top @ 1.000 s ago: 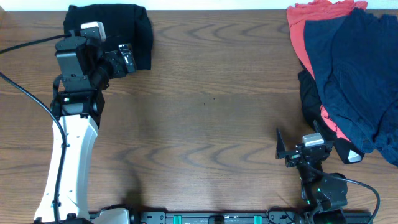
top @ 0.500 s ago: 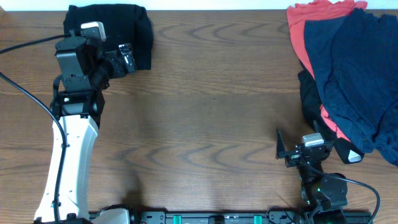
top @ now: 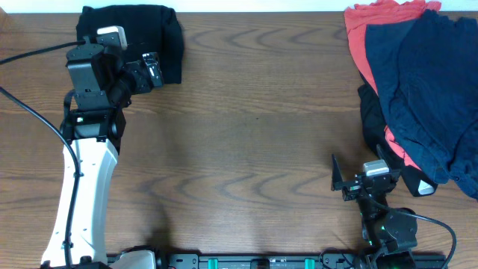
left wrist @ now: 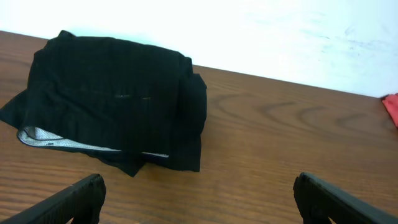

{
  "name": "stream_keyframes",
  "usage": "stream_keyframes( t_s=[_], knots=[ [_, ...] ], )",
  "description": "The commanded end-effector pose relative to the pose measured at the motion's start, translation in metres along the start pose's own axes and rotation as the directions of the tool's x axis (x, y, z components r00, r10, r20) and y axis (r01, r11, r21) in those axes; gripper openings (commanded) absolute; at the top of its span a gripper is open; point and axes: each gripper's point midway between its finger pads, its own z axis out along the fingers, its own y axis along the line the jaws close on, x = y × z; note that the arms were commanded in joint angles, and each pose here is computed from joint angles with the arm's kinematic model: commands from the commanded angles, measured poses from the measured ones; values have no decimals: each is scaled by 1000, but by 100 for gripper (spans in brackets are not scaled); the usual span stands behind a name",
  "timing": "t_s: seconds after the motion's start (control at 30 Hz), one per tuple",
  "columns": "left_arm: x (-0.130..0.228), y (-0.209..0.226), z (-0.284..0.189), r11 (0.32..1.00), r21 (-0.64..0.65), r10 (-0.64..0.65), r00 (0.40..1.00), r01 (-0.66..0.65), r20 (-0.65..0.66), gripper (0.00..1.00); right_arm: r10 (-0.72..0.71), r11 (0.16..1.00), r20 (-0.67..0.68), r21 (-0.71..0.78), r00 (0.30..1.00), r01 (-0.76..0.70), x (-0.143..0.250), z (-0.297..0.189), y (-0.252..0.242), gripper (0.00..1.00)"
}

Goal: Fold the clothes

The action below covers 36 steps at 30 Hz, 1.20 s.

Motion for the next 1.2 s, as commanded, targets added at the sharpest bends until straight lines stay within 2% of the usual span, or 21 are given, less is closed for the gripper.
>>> stream_keyframes(
  t_s=[0.0, 0.27, 0.43, 0.53, 0.73, 0.9, 1.17],
  knots=[
    [2, 3, 2, 1000, -12, 14, 1000, -14, -6, 98, 7, 1000, 2, -12, 1000, -7, 0, 0, 3, 99],
    [2, 3, -1, 1000, -11, 13, 1000, -13, -6, 98, 7, 1000, 2, -12, 1000, -7, 0, 0, 3, 99],
    [5, -1, -23, 1000, -12, 15, 1000, -16, -6, 98, 7, 1000, 2, -12, 1000, -7, 0, 0, 3, 99],
    [8, -4, -35, 998, -5, 61, 998, -61, 16, 98, 7, 1000, 2, -12, 1000, -7, 0, 0, 3, 99],
    [21, -18, -66, 974, 12, 224, 969, -226, 105, 98, 7, 1000, 2, -12, 1000, -7, 0, 0, 3, 99],
    [38, -19, -92, 969, 6, 239, 944, -246, 227, 98, 7, 1000, 2, -12, 1000, -7, 0, 0, 3, 99],
    [82, -7, -113, 970, -42, 242, 919, -241, 312, 98, 7, 1000, 2, -12, 1000, -7, 0, 0, 3, 99]
  ],
)
